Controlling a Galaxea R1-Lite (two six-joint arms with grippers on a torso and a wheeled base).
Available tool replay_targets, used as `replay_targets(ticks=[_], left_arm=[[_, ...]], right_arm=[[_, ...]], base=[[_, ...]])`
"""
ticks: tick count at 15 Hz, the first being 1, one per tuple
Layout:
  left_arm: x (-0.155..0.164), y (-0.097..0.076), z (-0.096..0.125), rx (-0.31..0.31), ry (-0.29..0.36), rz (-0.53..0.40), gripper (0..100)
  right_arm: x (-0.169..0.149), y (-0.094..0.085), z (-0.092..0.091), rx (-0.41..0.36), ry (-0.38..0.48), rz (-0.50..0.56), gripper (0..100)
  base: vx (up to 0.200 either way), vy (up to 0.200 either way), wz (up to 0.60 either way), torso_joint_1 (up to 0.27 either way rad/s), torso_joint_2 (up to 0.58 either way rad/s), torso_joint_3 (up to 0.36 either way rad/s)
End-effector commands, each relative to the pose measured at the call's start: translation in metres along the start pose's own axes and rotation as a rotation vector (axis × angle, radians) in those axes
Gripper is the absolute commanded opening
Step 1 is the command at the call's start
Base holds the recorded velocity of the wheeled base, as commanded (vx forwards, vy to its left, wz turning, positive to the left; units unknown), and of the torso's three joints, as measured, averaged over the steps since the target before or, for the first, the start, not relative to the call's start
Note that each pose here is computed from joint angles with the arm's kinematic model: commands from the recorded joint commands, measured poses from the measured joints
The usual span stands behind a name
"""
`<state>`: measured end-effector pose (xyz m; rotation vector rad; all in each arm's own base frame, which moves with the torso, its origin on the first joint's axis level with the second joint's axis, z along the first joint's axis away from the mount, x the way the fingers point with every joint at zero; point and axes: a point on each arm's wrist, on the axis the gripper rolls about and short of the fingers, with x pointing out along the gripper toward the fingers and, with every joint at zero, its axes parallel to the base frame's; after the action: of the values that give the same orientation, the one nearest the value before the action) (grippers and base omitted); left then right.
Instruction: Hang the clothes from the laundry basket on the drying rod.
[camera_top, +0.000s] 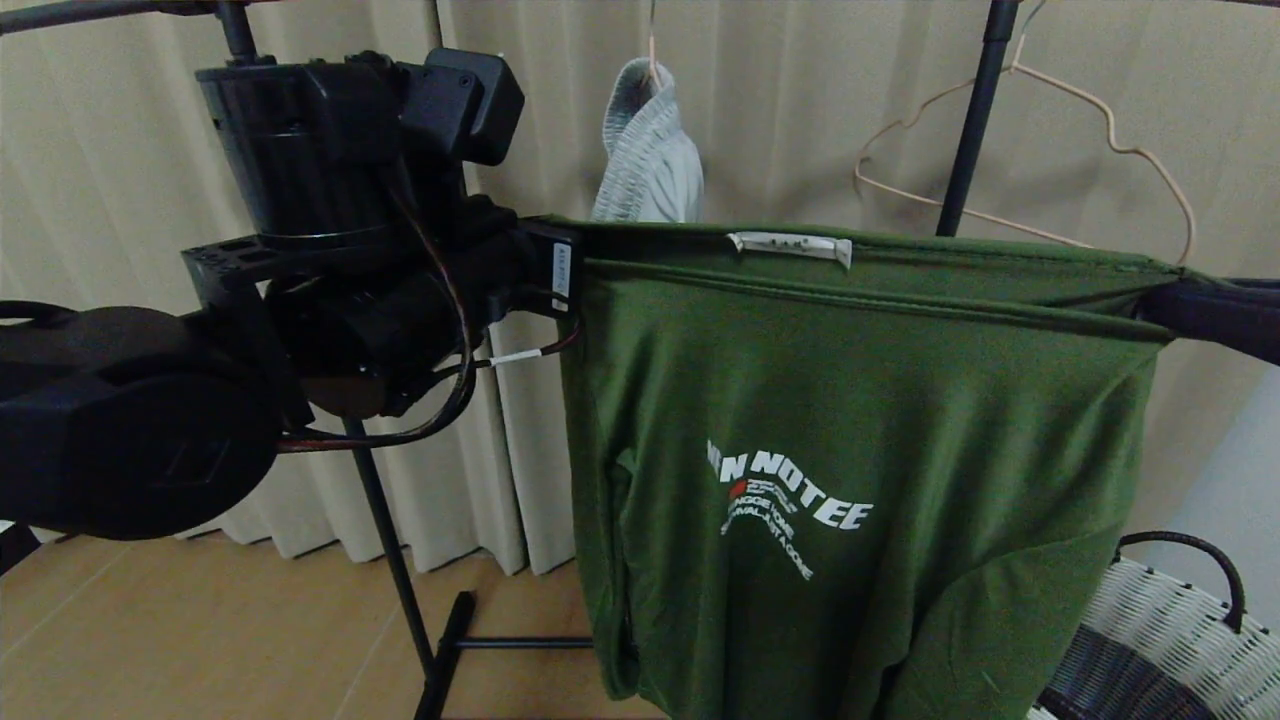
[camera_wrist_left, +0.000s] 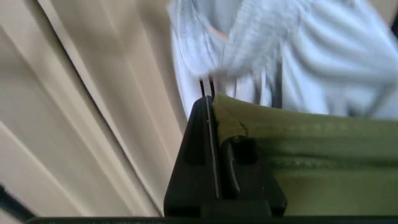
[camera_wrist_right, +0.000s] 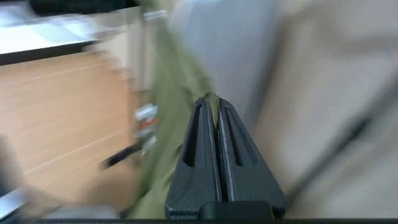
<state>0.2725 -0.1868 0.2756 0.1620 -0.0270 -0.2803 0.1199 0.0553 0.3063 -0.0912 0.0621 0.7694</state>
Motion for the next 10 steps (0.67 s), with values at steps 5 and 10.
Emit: replay_targets(ticks=[5, 10], left_arm=[[-0.075, 0.025, 0.014, 0.022, 0.081, -0.236, 0], [-0.111, 0.031, 0.009, 0.017, 0.059, -0.485, 0]], right_arm=[[0.066, -0.034, -0.009, -0.017, -0.015, -0.221, 0], [0.116, -0.055, -0.011, -0.049, -0.159, -0.227, 0]], base=[[0.000, 0.000, 0.00, 0.000, 0.00, 0.000], [0.000, 0.000, 0.00, 0.000, 0.00, 0.000]])
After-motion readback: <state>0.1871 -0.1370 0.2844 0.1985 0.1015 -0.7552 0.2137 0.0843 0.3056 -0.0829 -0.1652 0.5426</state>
